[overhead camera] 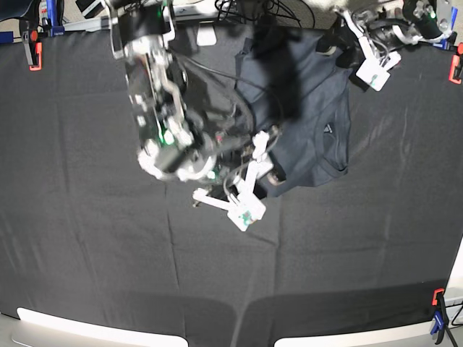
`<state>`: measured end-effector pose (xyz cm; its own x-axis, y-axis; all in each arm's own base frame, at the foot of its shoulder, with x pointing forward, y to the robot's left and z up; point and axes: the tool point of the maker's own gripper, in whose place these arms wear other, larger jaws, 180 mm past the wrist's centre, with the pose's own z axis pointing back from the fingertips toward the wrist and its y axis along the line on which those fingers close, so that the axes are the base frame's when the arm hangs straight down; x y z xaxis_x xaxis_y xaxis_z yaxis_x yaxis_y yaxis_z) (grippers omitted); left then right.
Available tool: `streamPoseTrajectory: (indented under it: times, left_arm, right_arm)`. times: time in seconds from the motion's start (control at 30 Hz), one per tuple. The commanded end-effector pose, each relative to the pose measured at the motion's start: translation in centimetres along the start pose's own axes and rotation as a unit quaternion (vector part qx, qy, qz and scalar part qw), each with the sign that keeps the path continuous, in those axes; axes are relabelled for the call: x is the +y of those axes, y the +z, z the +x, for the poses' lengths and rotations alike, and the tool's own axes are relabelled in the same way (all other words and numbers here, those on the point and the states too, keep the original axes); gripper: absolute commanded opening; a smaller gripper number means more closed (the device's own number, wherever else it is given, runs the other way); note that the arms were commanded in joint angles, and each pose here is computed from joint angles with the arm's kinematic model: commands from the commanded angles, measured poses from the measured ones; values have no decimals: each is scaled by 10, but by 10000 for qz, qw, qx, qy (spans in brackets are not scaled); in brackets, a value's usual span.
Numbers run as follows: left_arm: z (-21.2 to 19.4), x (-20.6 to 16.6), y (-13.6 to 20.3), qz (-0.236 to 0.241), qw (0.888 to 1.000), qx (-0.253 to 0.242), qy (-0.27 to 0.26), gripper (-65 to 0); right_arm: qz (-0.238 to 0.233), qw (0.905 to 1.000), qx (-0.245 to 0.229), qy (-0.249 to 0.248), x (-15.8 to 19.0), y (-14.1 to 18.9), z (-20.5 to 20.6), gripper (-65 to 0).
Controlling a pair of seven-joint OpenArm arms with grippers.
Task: Layout the t-shirt on the table in an organized manner, then fold the t-shirt properly
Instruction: 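Lower the folded layer onto the shirt and release both grippers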
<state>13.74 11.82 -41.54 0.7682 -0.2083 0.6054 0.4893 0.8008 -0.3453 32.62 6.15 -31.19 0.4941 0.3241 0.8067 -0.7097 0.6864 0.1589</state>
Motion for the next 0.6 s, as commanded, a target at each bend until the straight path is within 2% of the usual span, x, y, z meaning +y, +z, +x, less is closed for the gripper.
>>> streamPoseTrajectory:
  times: [0.0, 0.2, 0.37, 0.47, 0.57]
  left_arm:
    - [3, 7, 0, 82, 10000, 2, -28, -360]
    - [11, 38, -14, 375, 9989, -45, 264, -360]
    - [19, 61, -26, 509, 9981, -81, 337, -360]
    - [18, 83, -31, 808, 9965, 59, 212, -360]
    - [25, 112, -34, 1315, 9908, -23, 319, -360]
  right_arm:
    - [34, 9997, -248, 54, -2, -1, 18, -394]
    - [68, 9991, 404, -138, -21, -27, -9, -394]
    - [-62, 9968, 783, 111, -35, -31, -27, -396]
    - [-172, 9956, 912, 165, -45, -25, -34, -396]
    - [-322, 9928, 1133, 233, -60, -16, -47, -396]
